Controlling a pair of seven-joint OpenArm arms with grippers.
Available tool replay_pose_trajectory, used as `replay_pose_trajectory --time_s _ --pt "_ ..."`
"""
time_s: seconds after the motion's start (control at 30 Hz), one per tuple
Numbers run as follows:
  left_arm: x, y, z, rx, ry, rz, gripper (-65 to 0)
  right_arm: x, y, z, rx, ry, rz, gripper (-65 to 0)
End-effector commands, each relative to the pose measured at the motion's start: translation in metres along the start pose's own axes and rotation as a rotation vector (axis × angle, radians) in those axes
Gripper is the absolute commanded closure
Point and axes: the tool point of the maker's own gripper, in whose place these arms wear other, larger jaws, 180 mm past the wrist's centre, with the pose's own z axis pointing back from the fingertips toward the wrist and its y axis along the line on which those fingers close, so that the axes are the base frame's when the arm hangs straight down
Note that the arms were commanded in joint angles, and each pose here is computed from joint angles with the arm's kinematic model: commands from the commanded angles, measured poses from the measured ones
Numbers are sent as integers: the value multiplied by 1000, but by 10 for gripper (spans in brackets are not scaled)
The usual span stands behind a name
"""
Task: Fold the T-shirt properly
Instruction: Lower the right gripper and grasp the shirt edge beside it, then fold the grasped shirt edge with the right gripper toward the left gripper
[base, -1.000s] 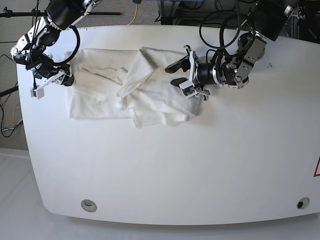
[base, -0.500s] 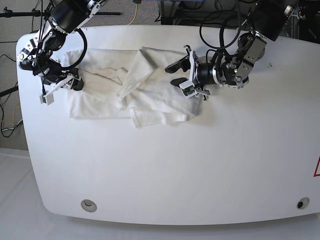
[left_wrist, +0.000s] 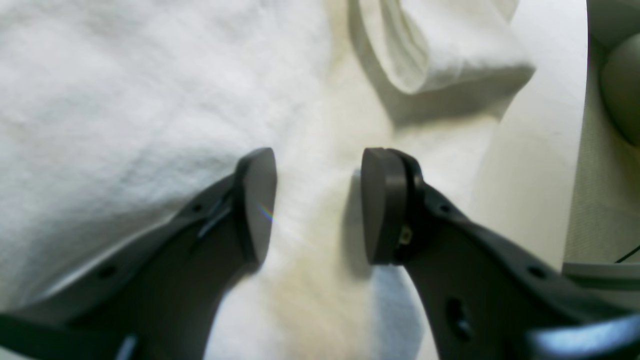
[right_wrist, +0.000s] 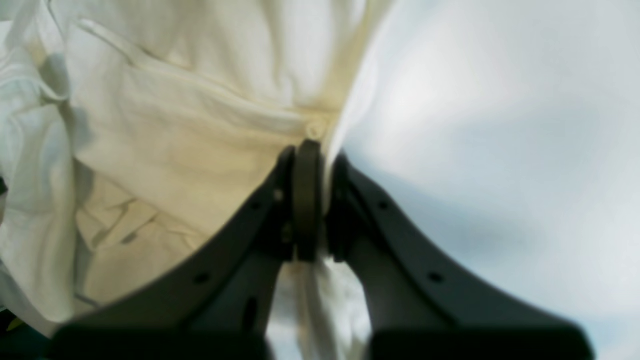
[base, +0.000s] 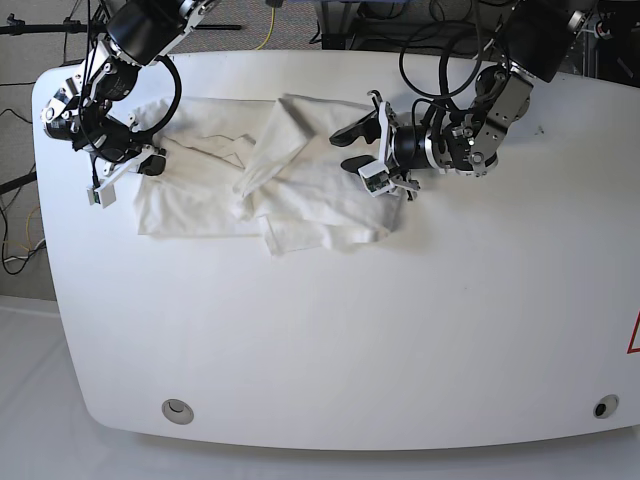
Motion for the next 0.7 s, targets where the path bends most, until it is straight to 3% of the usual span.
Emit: replay_pose_trajectory --time_s 0.0,0.13,0.33,0.67 --pt "-20 8 3 36 103 -22 -266 9 -4 5 -17 -11 21 0" --pt "-20 8 3 35 104 -21 -266 15 1 4 -9 -16 39 0" --pt "-24 4 2 30 107 -11 -266 37 20 13 -21 -58 151 0" --pt "-23 2 1 25 104 -9 -266 51 77 21 10 -90 297 0"
